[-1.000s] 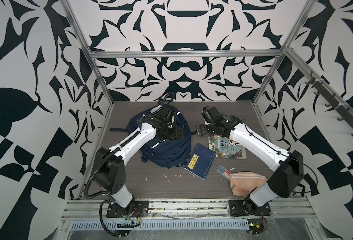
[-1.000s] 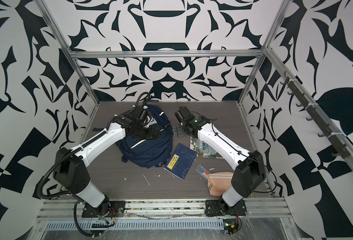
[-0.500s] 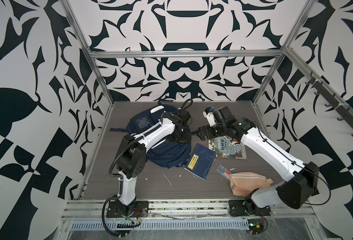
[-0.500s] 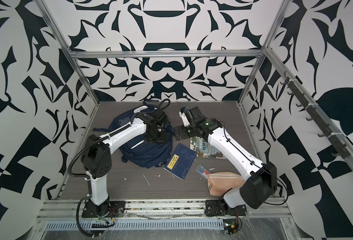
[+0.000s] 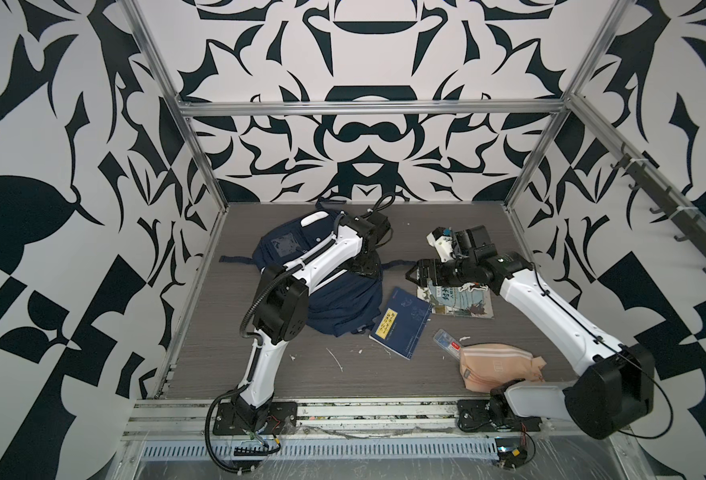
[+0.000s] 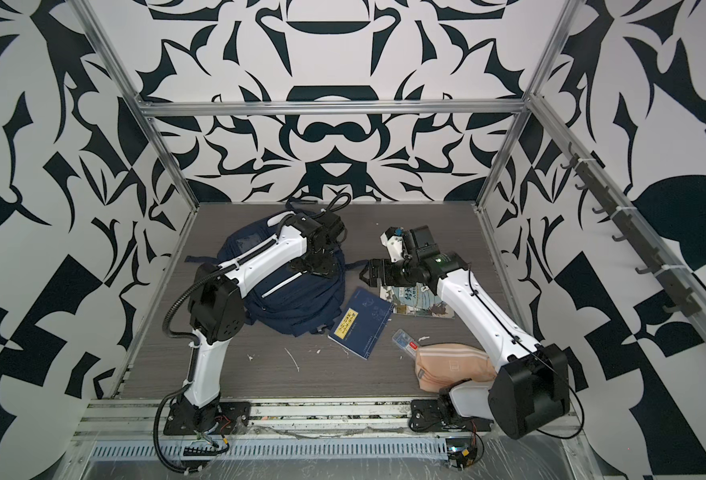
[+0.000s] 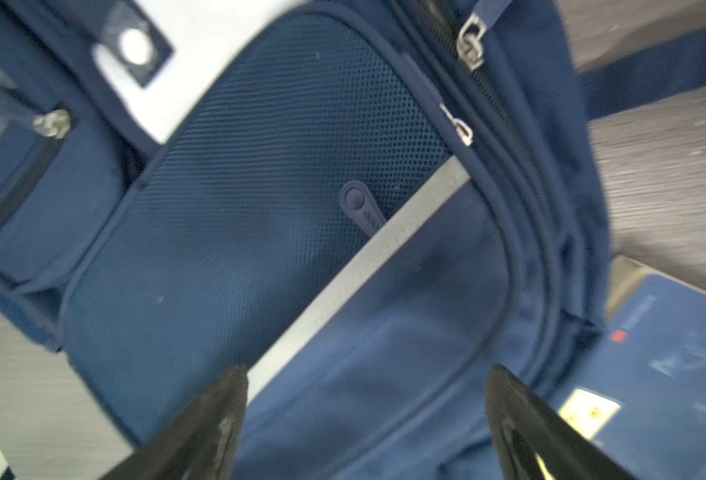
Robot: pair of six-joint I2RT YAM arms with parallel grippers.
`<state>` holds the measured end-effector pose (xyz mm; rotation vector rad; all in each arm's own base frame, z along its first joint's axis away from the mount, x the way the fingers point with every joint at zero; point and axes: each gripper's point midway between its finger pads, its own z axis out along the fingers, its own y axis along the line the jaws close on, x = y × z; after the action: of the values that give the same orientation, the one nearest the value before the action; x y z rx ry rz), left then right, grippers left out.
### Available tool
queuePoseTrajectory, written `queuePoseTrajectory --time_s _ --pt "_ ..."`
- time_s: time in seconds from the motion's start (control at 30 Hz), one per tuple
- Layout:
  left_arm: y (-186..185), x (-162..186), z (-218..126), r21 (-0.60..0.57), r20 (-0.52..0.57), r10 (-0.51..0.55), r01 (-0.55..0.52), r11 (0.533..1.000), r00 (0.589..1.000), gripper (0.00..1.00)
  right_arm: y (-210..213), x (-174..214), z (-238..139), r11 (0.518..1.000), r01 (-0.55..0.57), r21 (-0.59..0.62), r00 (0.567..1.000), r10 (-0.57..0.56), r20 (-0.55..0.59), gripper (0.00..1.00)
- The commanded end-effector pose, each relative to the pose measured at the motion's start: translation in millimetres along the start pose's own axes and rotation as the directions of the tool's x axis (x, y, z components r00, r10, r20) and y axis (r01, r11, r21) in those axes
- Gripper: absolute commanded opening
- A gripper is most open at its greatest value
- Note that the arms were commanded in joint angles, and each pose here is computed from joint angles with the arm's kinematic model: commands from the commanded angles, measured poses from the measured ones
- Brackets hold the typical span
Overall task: Pack the student bag
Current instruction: 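Reach the left gripper to the navy backpack top while the right gripper reaches toward it, then grasp the backpack top with the left gripper and lift it upright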
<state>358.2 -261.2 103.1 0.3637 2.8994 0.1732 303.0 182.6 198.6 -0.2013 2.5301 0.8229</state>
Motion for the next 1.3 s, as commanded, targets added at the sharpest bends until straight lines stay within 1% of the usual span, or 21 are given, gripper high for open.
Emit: queuePoseTrajectory --time_s 0.0,0.07,0.17,0.3,0.4,0.43,0.5,0.53,0.57,0.6,0.63,0.67,0.7,0.83,0.93,0.97,1.0,1.07,1.17,1.27 --pt "-1.0 9.1 29.3 -0.012 -0.059 0.087 -0.088 0.996 0.994 0.94 7.0 -23.3 -11.3 0.999 -0.044 -0.012 0.994 0.045 0.095 0.99" --pt "-7.6 8.1 39.7 0.029 -0.049 0.103 -0.101 0.994 0.994 0.94 4.5 -31.7 -11.2 0.998 -0.07 0.002 0.989 0.07 0.128 0.98" --pt "-4.0 6.8 53.3 0.046 -0.065 0.093 -0.09 0.995 0.994 0.94 1.8 -40.2 -13.6 0.994 -0.108 0.033 0.985 0.102 0.136 0.98" --pt "-2.9 1.6 50.2 0.091 -0.029 0.102 -0.099 0.991 0.994 0.94 -0.3 -42.4 -15.4 0.988 -0.145 0.044 0.979 0.137 0.15 0.96" --pt "4.1 4.7 52.0 0.062 -0.026 0.131 -0.13 0.99 0.991 0.93 -2.2 -41.2 -12.9 0.984 -0.172 0.036 0.973 0.164 0.161 0.96" --pt "6.0 6.5 55.1 0.05 -0.032 0.14 -0.138 0.989 0.99 0.9 -2.2 -41.3 -12.4 0.984 -0.176 0.032 0.972 0.168 0.164 0.96" --pt "8.6 4.9 56.0 0.047 -0.028 0.139 -0.138 0.989 0.99 0.73 -3.7 -40.0 -10.1 0.984 -0.178 0.031 0.972 0.171 0.164 0.96" --pt "7.8 2.4 55.1 0.05 -0.012 0.145 -0.144 0.988 0.989 0.67 -4.6 -39.4 -9.6 0.984 -0.178 0.032 0.972 0.17 0.164 0.95" --pt "5.9 -1.8 51.9 0.06 0.016 0.154 -0.154 0.986 0.988 0.58 -4.4 -39.1 -8.5 0.984 -0.174 0.027 0.973 0.167 0.159 0.94" --pt "4.1 -4.5 48.5 0.07 0.036 0.161 -0.163 0.984 0.986 0.43 -4.2 -38.1 -6.8 0.985 -0.17 0.023 0.975 0.165 0.15 0.93" --pt "3.1 -7.0 44.2 0.079 0.051 0.164 -0.168 0.983 0.985 0.23 -3.4 -38.1 -5.4 0.986 -0.167 0.014 0.976 0.163 0.141 0.93" --pt "3.2 -10.3 37.8 0.081 0.068 0.167 -0.172 0.982 0.984 0.07 -2.3 -38.8 -5.3 0.987 -0.163 0.004 0.977 0.161 0.137 0.93" --pt "4.1 -12.9 31.1 0.082 0.082 0.166 -0.173 0.982 0.983 0.0 -1.1 -38.5 -4.1 0.988 -0.156 -0.004 0.979 0.155 0.13 0.93" --pt "7.4 -20.8 -4.4 0.103 0.162 0.168 -0.186 0.977 0.972 0.0 4.8 -39.3 -3.3 0.992 -0.118 -0.046 0.985 0.122 0.124 0.93" --pt "2.9 -23.8 -43.3 0.181 0.264 0.168 -0.22 0.959 0.95 0.0 12.4 -39.6 -2.8 0.986 -0.116 -0.12 0.984 0.131 0.123 0.93" --pt "-1.0 -21.1 -59.1 0.225 0.304 0.167 -0.24 0.944 0.938 0.0 14.9 -42.0 -3.1 0.979 -0.132 -0.155 0.98 0.153 0.132 0.93" --pt "-8.1 -22.9 -77.4 0.282 0.371 0.156 -0.271 0.921 0.915 0.0 17.6 -45.2 -3.7 0.971 -0.143 -0.19 0.974 0.172 0.144 0.93" --pt "-18.0 -19.5 -107.2 0.36 0.463 0.138 -0.328 0.873 0.876 0.0 21.6 -51.5 -2.0 0.957 -0.156 -0.244 0.967 0.199 0.161 0.94" --pt "-27.1 -10.5 -137.8 0.432 0.521 0.132 -0.393 0.812 0.843 0.0 25.9 -63.8 2.3 0.94 -0.165 -0.297 0.962 0.22 0.162 0.95" --pt "-30.3 -4.8 -158.2 0.451 0.545 0.156 -0.445 0.773 0.824 0.0 32.0 -73.7 8.1 0.916 -0.188 -0.354 0.958 0.251 0.14 0.96"
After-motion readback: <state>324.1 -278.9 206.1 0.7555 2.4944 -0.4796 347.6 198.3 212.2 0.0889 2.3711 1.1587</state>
